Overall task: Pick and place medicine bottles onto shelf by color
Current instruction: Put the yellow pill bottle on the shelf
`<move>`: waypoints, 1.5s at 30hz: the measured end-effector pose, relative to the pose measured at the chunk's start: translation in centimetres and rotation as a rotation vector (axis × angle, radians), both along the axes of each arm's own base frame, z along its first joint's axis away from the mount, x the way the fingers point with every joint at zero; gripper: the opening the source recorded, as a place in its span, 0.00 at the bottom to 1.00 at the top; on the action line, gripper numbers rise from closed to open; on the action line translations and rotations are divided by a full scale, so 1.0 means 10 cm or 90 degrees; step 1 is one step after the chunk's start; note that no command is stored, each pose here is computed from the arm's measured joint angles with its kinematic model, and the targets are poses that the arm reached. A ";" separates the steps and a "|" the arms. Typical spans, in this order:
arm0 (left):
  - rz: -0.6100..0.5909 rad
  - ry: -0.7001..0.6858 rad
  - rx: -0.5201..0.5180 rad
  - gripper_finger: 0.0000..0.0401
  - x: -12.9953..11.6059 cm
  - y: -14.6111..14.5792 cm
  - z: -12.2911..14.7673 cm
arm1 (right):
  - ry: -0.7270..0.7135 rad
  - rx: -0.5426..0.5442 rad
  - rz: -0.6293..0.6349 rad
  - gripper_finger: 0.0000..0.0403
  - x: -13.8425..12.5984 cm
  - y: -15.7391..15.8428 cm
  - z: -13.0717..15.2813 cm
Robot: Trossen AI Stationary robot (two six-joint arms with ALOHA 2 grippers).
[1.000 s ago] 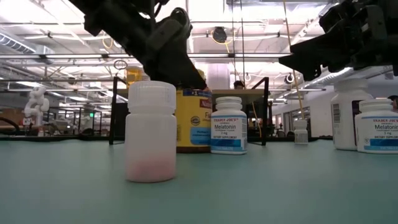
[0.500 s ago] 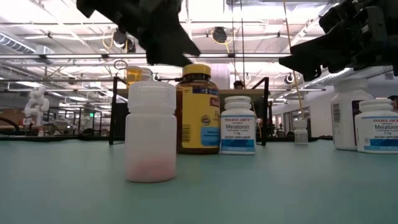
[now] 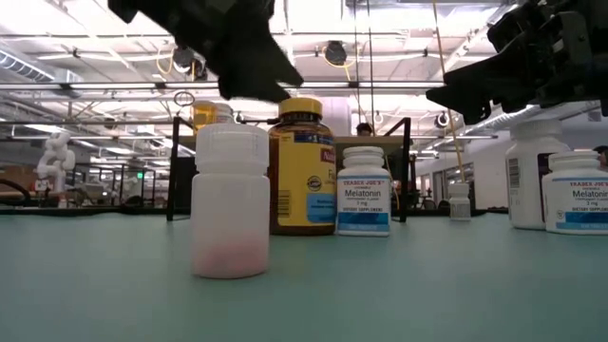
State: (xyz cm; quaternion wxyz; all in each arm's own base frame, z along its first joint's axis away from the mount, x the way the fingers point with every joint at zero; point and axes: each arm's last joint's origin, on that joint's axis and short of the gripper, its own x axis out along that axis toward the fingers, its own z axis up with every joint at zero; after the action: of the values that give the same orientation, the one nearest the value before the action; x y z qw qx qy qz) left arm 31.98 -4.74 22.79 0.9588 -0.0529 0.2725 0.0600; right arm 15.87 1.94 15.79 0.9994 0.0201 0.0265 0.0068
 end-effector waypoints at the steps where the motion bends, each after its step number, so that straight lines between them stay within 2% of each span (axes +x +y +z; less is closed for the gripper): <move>1: -0.001 -0.007 -0.002 0.73 0.03 -0.02 -0.02 | 0.001 0.000 0.000 0.56 0.00 0.00 0.00; 6: 0.006 -0.009 -0.015 0.88 0.08 -0.06 -0.10 | 0.005 0.001 0.000 0.56 0.00 0.00 -0.01; 11: 0.023 -0.006 -0.015 0.89 0.11 -0.06 -0.14 | 0.005 0.001 0.000 0.56 0.00 0.00 -0.01; 15: 0.035 0.000 -0.014 0.82 0.10 -0.05 -0.16 | 0.006 0.001 0.000 0.56 0.00 0.00 -0.01; 22: 0.033 -0.002 -0.019 0.61 0.10 -0.07 -0.15 | 0.006 0.001 0.000 0.56 0.00 0.00 -0.01; 26: 0.018 -0.003 -0.009 0.56 0.09 -0.11 -0.15 | 0.006 0.001 0.000 0.56 0.00 0.00 -0.01; 38: 0.004 -0.001 0.003 0.74 0.09 -0.14 -0.15 | 0.005 0.002 0.000 0.56 0.00 0.00 -0.01; 45: 0.019 -0.004 0.000 0.76 0.09 -0.14 -0.15 | 0.005 0.002 0.000 0.56 0.00 0.00 -0.01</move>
State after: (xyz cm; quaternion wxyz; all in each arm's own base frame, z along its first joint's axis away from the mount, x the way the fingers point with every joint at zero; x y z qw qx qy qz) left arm 32.85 -6.13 21.31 0.9586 -0.0569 0.2688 0.0743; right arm 15.86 1.94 15.71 0.9993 0.0214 0.0306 0.0067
